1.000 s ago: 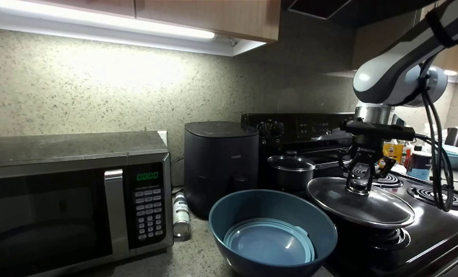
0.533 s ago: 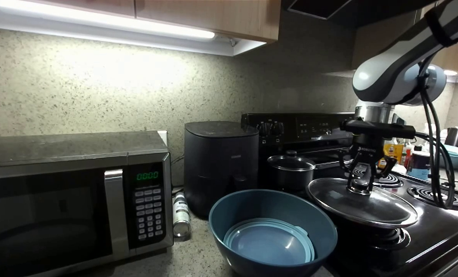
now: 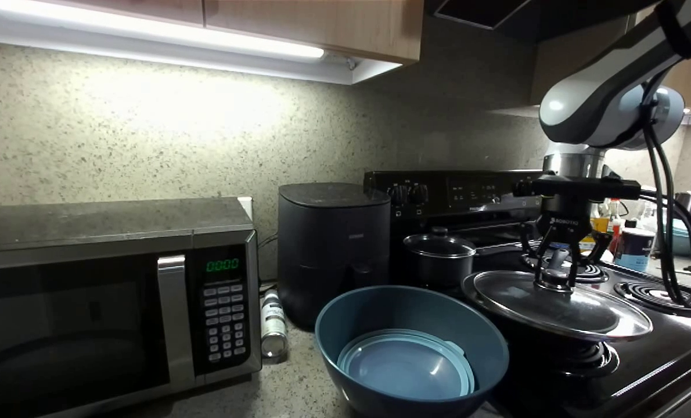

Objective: Put the glass lid on the pan.

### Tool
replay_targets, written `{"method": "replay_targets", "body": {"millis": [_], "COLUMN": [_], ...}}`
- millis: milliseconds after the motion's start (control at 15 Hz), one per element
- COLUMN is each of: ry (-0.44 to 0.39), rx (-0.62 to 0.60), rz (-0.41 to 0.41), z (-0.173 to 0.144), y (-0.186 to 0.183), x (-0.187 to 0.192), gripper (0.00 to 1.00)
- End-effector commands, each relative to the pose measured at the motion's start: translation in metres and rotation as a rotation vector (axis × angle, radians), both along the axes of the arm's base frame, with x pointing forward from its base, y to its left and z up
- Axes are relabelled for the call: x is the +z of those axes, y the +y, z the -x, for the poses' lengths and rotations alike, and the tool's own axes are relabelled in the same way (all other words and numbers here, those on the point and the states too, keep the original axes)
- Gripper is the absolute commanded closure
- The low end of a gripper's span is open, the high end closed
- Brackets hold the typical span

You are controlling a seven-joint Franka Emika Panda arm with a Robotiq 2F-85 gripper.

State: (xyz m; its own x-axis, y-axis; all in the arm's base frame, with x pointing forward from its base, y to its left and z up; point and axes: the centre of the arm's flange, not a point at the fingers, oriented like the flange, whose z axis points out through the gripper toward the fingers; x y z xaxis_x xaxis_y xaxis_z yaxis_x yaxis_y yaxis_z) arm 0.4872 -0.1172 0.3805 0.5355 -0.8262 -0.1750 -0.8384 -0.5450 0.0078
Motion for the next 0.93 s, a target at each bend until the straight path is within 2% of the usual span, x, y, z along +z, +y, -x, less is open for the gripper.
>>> {"method": "replay_targets", "body": {"millis": [0,400,600,867], "ry": [-0.018,-0.085,-0.082,-0.106], "rx": [-0.008,-0.027,-0.029,-0.005], "rz": [-0.001,0.029,0.012,0.040], "z": [0.013,0.007,0.000,-0.009], "y": [0.003,0.001,-0.003,-0.001], "x": [0.026,0.038,0.036,0.029], "gripper": [0.75,0.75,0.75,0.75]}}
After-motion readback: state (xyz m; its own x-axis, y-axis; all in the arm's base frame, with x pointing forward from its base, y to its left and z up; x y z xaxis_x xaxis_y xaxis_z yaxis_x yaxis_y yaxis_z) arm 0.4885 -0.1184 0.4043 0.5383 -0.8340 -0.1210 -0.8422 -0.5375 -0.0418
